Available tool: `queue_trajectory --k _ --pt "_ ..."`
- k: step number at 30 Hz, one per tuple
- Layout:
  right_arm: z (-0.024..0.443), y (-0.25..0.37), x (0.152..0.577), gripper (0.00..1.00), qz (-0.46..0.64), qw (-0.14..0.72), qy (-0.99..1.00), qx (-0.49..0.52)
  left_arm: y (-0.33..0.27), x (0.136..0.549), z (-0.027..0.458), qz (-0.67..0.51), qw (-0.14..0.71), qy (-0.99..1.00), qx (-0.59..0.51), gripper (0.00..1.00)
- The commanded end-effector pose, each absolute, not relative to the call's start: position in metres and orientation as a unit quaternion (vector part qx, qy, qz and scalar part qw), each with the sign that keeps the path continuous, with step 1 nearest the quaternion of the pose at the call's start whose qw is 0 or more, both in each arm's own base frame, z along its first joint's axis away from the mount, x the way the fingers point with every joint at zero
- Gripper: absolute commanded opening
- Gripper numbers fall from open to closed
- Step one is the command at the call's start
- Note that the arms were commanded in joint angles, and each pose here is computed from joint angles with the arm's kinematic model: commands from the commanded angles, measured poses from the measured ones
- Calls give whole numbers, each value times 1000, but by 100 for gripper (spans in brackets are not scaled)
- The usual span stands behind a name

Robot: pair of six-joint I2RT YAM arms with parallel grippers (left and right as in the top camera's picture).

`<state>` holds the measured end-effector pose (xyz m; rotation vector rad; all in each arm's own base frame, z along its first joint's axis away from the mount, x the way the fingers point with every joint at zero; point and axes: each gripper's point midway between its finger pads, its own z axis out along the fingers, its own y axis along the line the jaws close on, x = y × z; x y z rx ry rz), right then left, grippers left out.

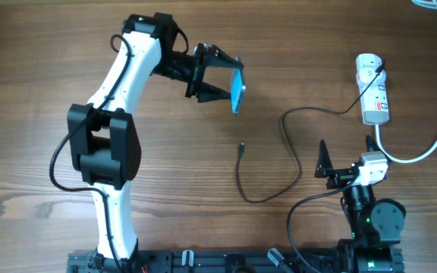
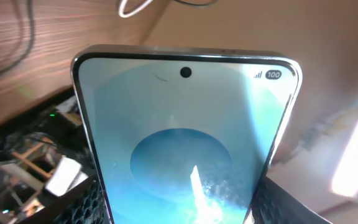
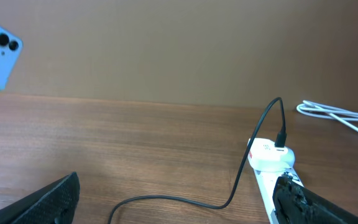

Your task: Plug charger to phone and switch on socket

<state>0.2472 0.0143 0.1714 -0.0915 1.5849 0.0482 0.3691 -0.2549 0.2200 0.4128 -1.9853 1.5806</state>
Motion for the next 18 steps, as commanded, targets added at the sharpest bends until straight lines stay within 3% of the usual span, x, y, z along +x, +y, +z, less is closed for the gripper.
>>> queue_trajectory --k 1,18 --pt "172 13 247 100 15 703 710 -42 -246 373 258 646 266 -701 142 65" --pt "172 13 247 100 15 703 710 -42 -224 387 263 664 250 -686 161 65"
